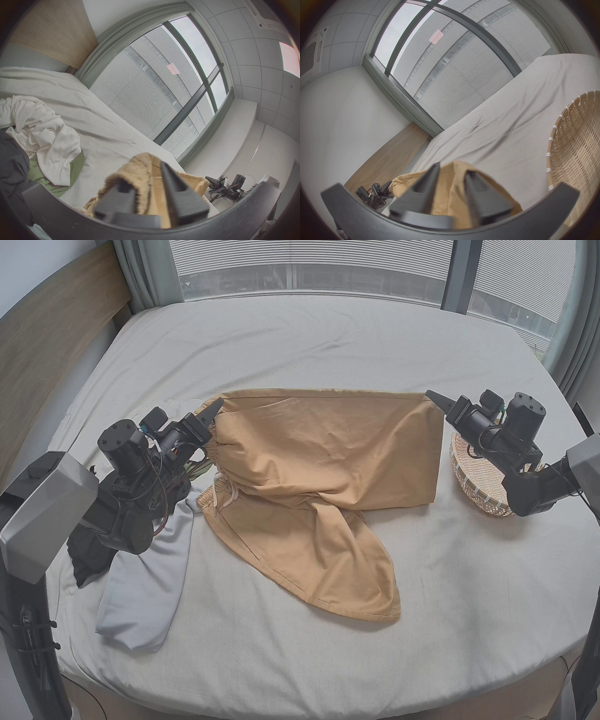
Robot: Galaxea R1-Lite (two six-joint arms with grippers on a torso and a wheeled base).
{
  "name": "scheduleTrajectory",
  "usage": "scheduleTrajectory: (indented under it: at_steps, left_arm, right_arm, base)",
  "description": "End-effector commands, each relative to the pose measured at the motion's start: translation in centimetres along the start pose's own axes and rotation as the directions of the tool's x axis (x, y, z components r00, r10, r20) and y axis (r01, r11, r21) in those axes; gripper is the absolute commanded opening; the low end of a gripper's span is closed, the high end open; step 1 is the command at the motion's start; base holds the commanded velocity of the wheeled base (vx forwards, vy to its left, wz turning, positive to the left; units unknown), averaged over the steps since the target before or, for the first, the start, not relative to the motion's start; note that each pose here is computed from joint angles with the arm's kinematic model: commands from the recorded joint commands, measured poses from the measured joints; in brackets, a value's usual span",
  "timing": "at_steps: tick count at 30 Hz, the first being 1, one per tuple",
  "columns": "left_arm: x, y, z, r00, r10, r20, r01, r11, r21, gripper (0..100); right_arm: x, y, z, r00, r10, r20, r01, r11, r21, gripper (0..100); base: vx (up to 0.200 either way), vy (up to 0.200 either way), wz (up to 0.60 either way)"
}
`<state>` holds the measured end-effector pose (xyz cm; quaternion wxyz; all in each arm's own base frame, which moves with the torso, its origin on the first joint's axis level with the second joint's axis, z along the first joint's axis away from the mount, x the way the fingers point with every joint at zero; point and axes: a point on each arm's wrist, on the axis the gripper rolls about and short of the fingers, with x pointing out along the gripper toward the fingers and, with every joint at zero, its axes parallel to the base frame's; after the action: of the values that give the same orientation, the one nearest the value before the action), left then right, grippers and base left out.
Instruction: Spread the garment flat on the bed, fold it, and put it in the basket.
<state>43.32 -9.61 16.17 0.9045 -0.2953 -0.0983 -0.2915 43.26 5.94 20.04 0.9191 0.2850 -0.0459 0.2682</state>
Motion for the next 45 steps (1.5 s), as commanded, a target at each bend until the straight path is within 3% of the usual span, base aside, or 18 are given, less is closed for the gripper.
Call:
scheduleTrajectory:
  at_steps: [1, 7, 20, 27, 33, 40, 45]
  left_arm:
    - [0.2, 0.7, -0.6, 1.000, 0.021, -0.020, -0.022, 1.000, -0.008, 100]
    - [0.2, 0.5, -0.3, 0.998, 0.063, -0.007, -0.063, 0.998, 0.014, 100]
    - [-1.4, 0.2, 2.2, 0.982, 0.187, 0.042, -0.189, 0.979, 0.072, 100]
    - [-5.4, -0.3, 1.4, 0.972, 0.232, -0.024, -0.227, 0.964, 0.136, 100]
    - [-10.7, -0.2, -2.1, 0.940, 0.252, -0.231, -0.236, 0.967, 0.095, 100]
    - [-11.9, 1.1, -3.4, 0.908, 0.303, -0.290, -0.296, 0.953, 0.067, 100]
    - [-11.5, 2.2, -4.4, 0.901, 0.316, -0.298, -0.316, 0.948, 0.048, 100]
  right_arm:
    - [0.2, -1.1, 0.3, 0.999, -0.034, 0.031, 0.035, 0.999, -0.022, 100]
    - [-1.3, 0.8, 1.2, 0.999, -0.015, 0.050, 0.017, 0.999, -0.050, 100]
    - [-4.5, 3.4, -1.3, 1.000, 0.007, -0.011, -0.007, 0.999, -0.045, 100]
    - [-6.8, 3.5, -4.6, 0.995, -0.019, -0.102, 0.018, 1.000, -0.014, 100]
    - [-8.1, 3.6, -6.5, 0.992, -0.007, -0.124, 0.006, 1.000, -0.008, 100]
    - [-8.3, 4.0, -7.3, 0.990, 0.007, -0.139, -0.007, 1.000, -0.001, 100]
    - [-8.3, 4.3, -7.5, 0.989, 0.013, -0.146, -0.014, 1.000, 0.000, 100]
  base:
    - [0.000, 0.000, 0.00]
    - [0.000, 0.000, 0.00]
    - [0.000, 0.000, 0.00]
    - [0.000, 0.000, 0.00]
    - [0.000, 0.000, 0.00]
    - [0.000, 0.000, 0.00]
    - [0.000, 0.000, 0.00]
